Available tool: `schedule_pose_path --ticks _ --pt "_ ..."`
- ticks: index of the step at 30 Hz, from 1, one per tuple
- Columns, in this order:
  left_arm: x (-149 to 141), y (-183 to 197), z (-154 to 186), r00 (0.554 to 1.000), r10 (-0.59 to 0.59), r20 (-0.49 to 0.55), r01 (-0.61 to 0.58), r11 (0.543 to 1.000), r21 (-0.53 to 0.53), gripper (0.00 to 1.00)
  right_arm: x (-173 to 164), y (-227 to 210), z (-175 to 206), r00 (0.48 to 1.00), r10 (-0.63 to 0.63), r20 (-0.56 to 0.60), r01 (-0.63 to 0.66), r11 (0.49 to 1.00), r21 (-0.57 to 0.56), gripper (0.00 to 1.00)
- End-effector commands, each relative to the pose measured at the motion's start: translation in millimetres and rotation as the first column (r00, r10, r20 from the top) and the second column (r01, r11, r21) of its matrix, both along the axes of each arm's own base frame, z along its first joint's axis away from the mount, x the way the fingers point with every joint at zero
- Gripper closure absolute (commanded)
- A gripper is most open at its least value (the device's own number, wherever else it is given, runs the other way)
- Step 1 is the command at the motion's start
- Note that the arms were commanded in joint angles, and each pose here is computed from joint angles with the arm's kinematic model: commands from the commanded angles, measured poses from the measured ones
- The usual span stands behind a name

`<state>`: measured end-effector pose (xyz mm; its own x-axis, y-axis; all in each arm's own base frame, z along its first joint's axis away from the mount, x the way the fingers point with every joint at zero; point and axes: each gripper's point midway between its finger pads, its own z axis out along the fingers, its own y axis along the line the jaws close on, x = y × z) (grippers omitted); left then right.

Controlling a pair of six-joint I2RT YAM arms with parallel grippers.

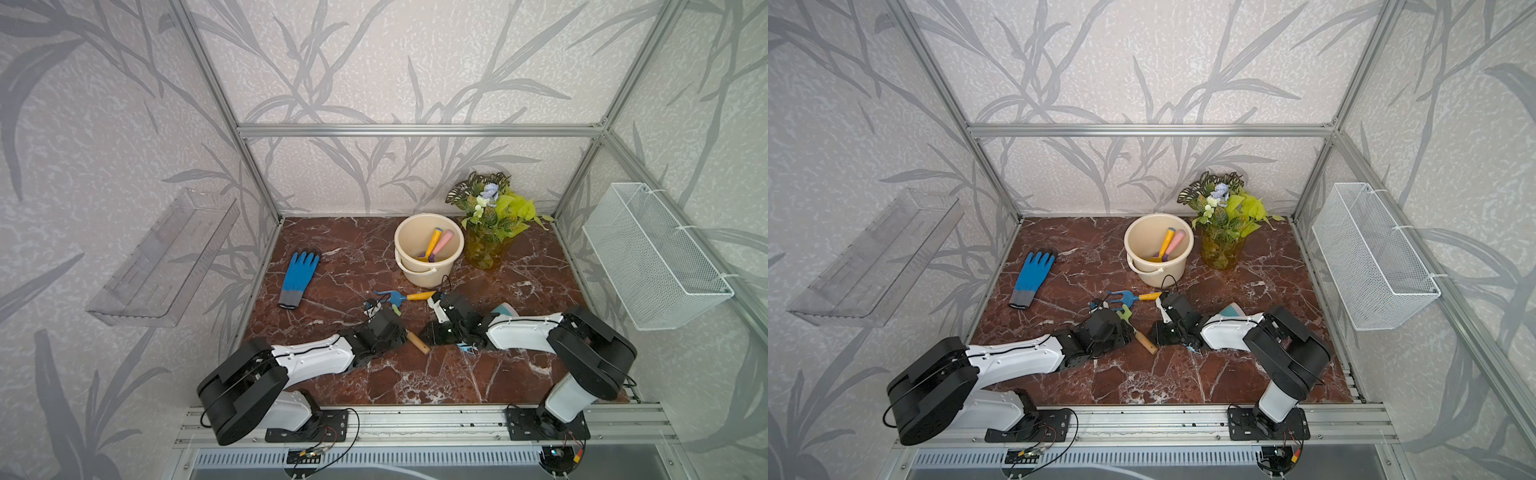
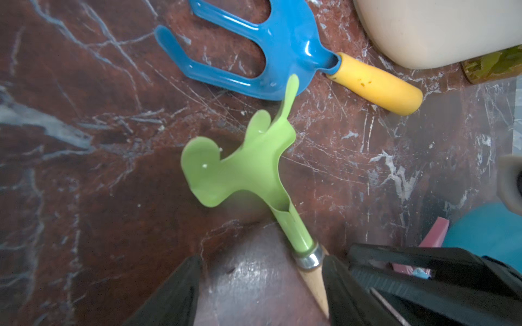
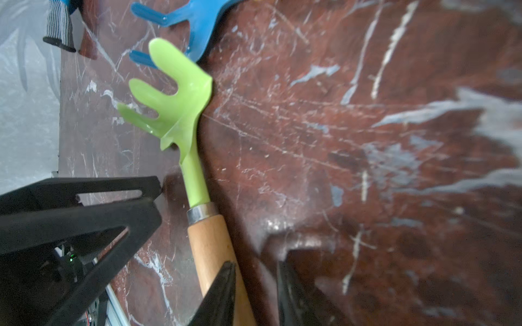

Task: Organize the gardening tools
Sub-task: Adjust the gardening tool at the center of the board.

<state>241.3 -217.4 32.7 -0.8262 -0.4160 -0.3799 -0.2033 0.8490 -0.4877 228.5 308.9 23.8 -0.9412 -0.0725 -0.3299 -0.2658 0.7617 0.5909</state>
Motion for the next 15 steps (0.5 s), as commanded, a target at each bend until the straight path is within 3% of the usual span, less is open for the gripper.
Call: schedule_pose_path --ticks 1,8,15 --pt "0.7 -1.7 -7.9 0.999 -0.007 -0.042 0.008 1.0 0.025 0.32 -4.5 7.3 1.2 1.0 0.018 -0.01 -0.018 1.0 0.016 0.7" --pt "5.8 -8.2 -17.7 0.994 -0.041 -0.098 0.049 0.996 0.079 0.34 2.0 -10.3 5.6 0.999 -0.035 0.035 0.037 0.998 -0.051 0.67" --pt "3.2 -2.9 -38.9 0.979 -0.021 -0.205 0.055 0.985 0.161 0.49 14.4 -49.1 27.3 0.98 -0.155 0.123 0.166 0.983 -0.077 0.62"
